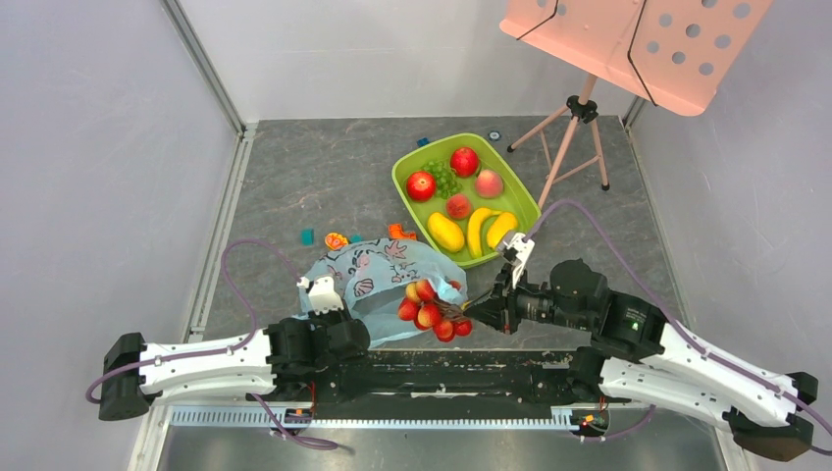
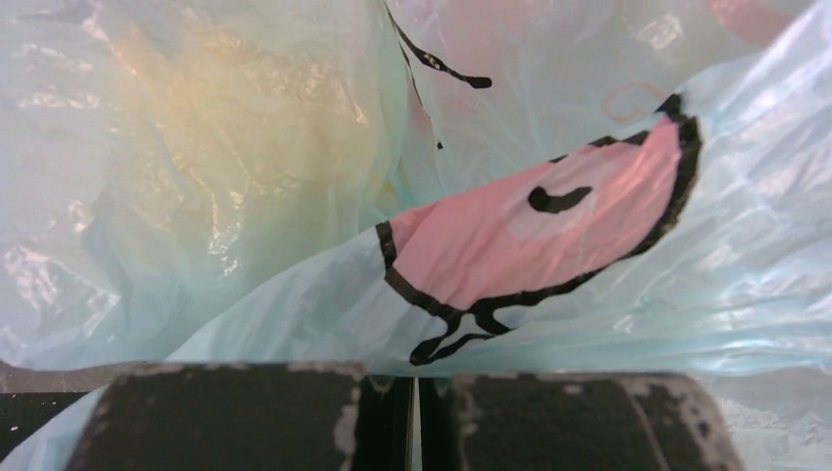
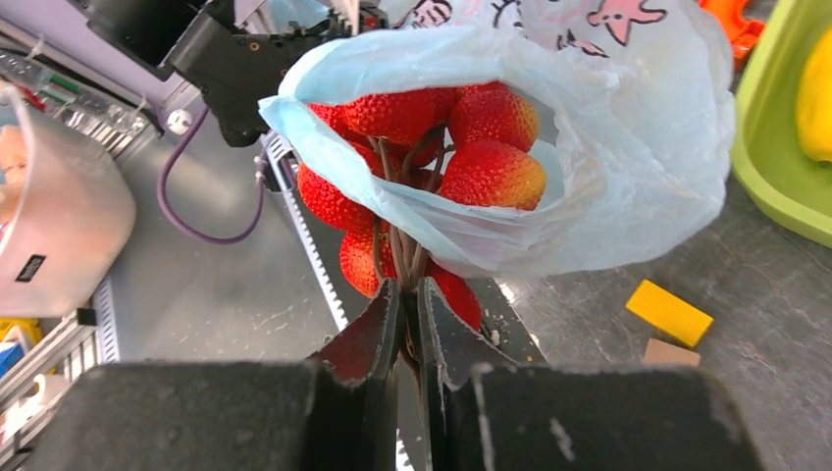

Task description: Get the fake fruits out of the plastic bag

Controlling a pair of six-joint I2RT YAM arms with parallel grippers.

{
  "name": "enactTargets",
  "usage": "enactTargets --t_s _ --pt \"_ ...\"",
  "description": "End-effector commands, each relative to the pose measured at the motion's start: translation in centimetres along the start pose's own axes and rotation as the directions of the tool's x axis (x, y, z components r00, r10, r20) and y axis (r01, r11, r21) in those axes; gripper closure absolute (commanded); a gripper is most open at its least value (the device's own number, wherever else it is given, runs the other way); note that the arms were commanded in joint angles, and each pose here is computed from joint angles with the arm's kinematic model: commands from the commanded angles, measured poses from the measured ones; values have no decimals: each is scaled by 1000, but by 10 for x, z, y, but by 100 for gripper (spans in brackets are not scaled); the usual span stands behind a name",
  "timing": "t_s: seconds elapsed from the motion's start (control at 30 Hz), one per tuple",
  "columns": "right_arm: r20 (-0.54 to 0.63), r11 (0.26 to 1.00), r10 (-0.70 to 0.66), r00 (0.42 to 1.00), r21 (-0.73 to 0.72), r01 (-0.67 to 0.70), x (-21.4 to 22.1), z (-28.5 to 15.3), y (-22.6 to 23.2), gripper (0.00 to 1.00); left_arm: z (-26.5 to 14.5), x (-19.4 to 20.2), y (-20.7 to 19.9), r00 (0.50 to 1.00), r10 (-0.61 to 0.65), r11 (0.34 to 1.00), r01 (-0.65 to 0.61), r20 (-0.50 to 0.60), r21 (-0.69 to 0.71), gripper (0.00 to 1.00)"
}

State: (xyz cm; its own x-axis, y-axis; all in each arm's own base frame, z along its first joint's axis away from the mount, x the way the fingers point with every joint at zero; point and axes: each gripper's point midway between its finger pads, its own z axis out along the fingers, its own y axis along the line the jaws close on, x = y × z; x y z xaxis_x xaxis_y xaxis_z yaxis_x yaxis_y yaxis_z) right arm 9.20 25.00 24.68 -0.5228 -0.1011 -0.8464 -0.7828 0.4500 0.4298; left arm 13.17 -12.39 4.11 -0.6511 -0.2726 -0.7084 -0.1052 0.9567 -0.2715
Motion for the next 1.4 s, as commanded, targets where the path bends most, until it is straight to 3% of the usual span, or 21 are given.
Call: enactTargets --t_s 0.0,0.47,0.57,0.67,0.7,0.73,0.77,0.83,0.9,1.1,1.37 --pt "40 992 2 999 -130 3 -15 9 26 100 0 -11 -2 997 -52 999 52 56 3 98" --pt "70 923 20 997 -385 9 -22 39 66 100 -4 -35 -48 987 -104 990 90 121 110 98" --pt "61 939 5 998 -344 16 -19 39 59 100 -3 -36 -57 987 -102 989 87 123 120 98" --pt "-8 977 11 1000 -212 -12 2 42 31 100 -2 -34 -60 990 -85 991 73 115 108 98" --pt "-26 985 15 1000 -172 -19 10 42 22 98 -1 -33 -60 991 -80 992 69 111 106 98" --pt "-52 990 22 998 -141 -29 20 42 15 88 -1 -32 -60 991 -77 992 66 108 103 98" --pt "-78 992 29 997 -124 -39 32 41 9 70 -1 -31 -60 992 -77 992 66 104 104 98" --pt "-117 994 48 992 -96 -59 50 37 0 46 0 -30 -60 992 -75 992 63 103 109 98" --pt "-165 994 60 985 -86 -75 69 35 -5 36 0 -29 -59 992 -74 992 63 101 112 98" --pt "-249 984 116 962 -104 -145 106 41 -8 29 2 -25 -56 993 -70 993 60 92 106 98" --pt "-261 975 140 955 -132 -179 123 60 2 27 3 -21 -54 994 -71 993 62 81 104 98"
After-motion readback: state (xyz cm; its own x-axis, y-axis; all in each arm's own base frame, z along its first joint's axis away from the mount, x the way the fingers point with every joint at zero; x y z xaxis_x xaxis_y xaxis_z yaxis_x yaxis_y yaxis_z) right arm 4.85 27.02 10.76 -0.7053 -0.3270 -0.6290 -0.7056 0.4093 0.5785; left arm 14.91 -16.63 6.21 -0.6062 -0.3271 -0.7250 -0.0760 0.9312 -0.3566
